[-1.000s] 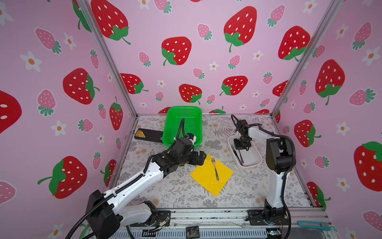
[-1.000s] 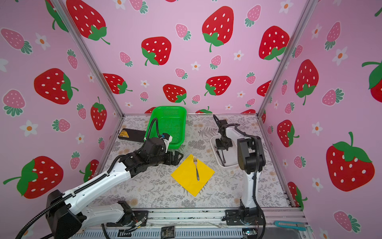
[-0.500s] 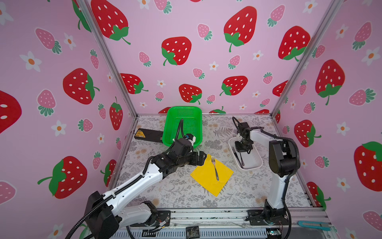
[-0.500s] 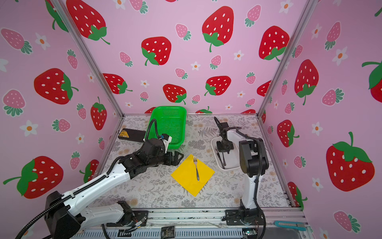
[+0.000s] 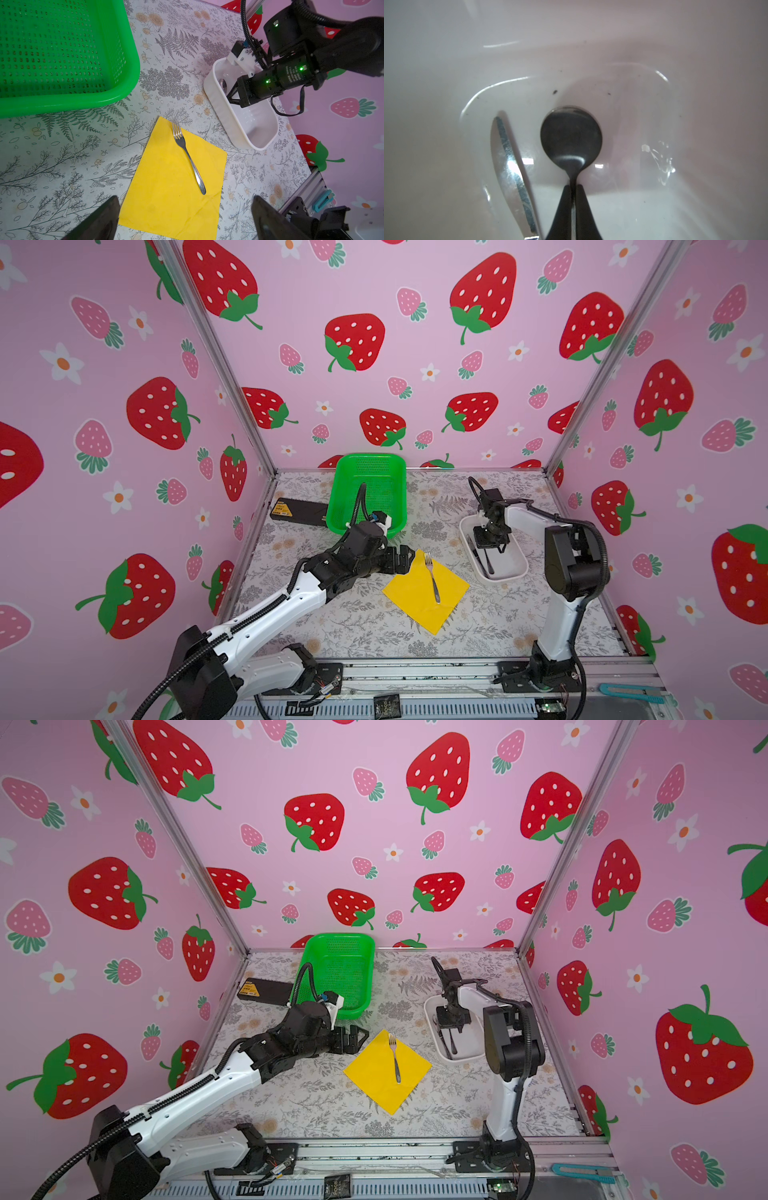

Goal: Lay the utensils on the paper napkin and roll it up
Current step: 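Grasp the silver spoon in the tray with the right gripper and lift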

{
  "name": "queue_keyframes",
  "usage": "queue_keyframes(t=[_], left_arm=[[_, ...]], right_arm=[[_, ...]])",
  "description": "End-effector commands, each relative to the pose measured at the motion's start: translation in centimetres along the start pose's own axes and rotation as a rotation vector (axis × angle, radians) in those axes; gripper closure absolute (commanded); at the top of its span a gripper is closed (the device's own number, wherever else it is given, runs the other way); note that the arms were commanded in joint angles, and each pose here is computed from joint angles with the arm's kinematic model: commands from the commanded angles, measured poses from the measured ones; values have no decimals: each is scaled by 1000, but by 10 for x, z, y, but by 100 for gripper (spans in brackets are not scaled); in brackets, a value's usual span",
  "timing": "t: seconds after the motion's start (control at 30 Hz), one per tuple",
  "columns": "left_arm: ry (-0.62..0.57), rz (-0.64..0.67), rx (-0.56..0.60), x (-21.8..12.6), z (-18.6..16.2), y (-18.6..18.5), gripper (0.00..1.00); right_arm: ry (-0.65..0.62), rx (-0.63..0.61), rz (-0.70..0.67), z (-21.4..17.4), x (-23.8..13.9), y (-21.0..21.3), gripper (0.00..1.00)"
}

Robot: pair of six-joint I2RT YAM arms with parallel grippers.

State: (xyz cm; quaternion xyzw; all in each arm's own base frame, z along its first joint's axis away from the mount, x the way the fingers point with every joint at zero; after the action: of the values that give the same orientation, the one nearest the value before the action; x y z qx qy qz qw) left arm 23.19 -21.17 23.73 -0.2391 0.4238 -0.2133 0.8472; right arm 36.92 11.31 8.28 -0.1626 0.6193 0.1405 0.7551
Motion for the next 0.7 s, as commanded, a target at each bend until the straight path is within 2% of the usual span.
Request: queue_keyframes(t=[0.0,0.33,0.67], left_arm=[[-20,-17,-20,-1,3,-2,0],[-18,-17,-5,0,3,-1,0],[-22,-13,3,-1,1,1,1]], right_arm=[[-27,6,-21,-5,-9,0,93],[-113,31,16,-15,-24,6,94],[-230,53,103,-4,-97,13,94]])
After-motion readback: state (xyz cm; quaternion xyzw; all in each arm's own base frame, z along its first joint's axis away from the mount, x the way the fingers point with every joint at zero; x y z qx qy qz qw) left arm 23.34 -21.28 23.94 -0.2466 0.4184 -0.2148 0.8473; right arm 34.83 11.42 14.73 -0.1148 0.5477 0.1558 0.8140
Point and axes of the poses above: each gripper's point midway between its finger pads, its own x axis out along the fingers, its own y axis along the line the jaws close on, z = x × y, the point moved 6 cm from there along -x, back along the fingers, and after that the axes turned 13 degrees about -x, right-handed, at the moved point
